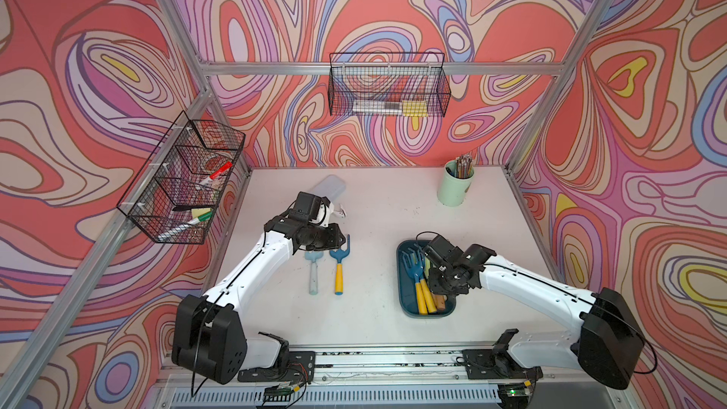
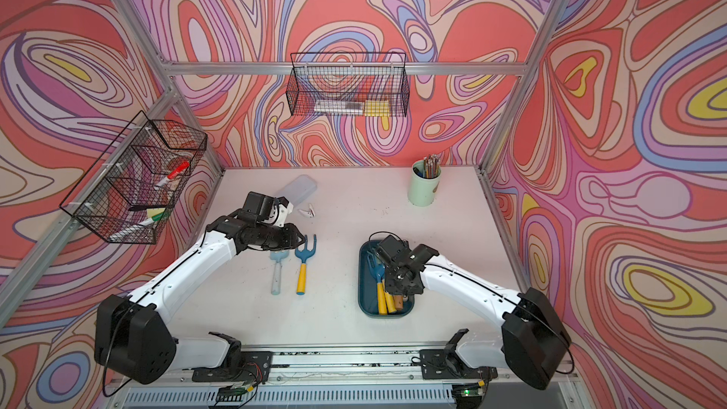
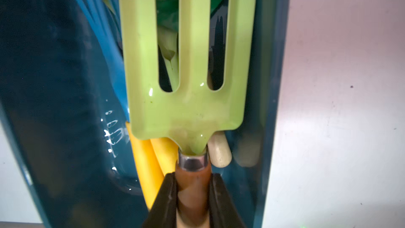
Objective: Take the hand rake out of the storage box
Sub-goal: Pick up the rake from the storage box, then place the rake at the center of the board.
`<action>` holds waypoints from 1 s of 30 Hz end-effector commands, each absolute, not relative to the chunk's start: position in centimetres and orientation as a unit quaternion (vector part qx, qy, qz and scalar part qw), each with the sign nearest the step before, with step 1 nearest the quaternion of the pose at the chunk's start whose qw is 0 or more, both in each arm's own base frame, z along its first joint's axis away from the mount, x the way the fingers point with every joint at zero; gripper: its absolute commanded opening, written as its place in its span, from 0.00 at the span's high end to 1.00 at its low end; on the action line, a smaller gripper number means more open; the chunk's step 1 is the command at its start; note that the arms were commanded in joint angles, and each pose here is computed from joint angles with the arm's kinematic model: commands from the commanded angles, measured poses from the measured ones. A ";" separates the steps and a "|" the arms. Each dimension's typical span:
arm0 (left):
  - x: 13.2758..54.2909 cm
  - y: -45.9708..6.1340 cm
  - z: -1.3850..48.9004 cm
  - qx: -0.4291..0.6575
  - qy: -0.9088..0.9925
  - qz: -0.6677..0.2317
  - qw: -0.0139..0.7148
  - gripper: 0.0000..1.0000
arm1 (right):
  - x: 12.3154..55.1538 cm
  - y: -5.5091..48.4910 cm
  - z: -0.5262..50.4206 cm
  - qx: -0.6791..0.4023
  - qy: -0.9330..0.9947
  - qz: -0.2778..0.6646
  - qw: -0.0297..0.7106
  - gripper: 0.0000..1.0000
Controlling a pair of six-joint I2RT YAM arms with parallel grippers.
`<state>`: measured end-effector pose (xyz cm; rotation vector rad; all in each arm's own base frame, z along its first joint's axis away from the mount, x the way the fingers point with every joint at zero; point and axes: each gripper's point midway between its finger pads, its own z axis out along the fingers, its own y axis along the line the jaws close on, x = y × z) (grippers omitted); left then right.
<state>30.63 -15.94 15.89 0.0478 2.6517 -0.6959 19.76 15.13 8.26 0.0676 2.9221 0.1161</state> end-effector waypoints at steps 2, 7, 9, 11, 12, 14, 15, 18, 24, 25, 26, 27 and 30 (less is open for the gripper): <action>31.1 -16.1 17.7 0.022 0.942 -0.251 0.221 0.66 | 20.6 14.8 10.6 0.024 0.990 0.037 0.136 1.00; 31.1 -15.1 17.9 0.012 0.948 -0.225 0.226 0.66 | 21.8 16.1 13.4 0.014 0.984 0.056 0.171 1.00; 31.0 -14.4 17.7 0.007 0.952 -0.207 0.225 0.66 | 22.5 17.8 14.6 -0.002 0.980 0.067 0.188 1.00; 31.0 -13.8 17.6 0.003 0.956 -0.189 0.224 0.66 | 23.1 20.2 15.3 -0.023 0.976 0.078 0.203 1.00; 31.0 -13.6 17.6 0.001 0.957 -0.183 0.224 0.66 | 23.4 21.5 15.2 -0.035 0.974 0.082 0.206 1.00; 30.9 -13.3 17.7 -0.001 0.958 -0.175 0.226 0.66 | 24.0 24.7 14.9 -0.059 0.971 0.093 0.211 1.00; 31.0 -13.2 17.8 -0.004 0.958 -0.174 0.228 0.65 | 24.3 26.2 14.7 -0.068 0.970 0.098 0.211 1.00; 31.0 -12.8 18.3 -0.010 0.958 -0.163 0.237 0.63 | 25.0 31.4 13.5 -0.098 0.965 0.119 0.213 1.00; 31.1 -11.4 18.6 -0.020 0.961 -0.131 0.243 0.57 | 26.4 38.6 9.0 -0.121 0.964 0.133 0.194 1.00; 31.1 -11.3 18.5 -0.021 0.961 -0.130 0.241 0.57 | 26.6 39.1 8.1 -0.119 0.966 0.131 0.189 1.00; 31.1 -11.3 18.5 -0.022 0.962 -0.129 0.241 0.57 | 26.7 39.4 7.1 -0.115 0.968 0.127 0.182 1.00; 31.0 -11.1 18.5 -0.023 0.962 -0.126 0.241 0.57 | 26.8 39.6 6.4 -0.112 0.970 0.124 0.179 1.00; 30.9 -10.2 18.2 -0.033 0.964 -0.111 0.238 0.57 | 27.0 39.9 4.7 -0.104 0.973 0.117 0.167 1.00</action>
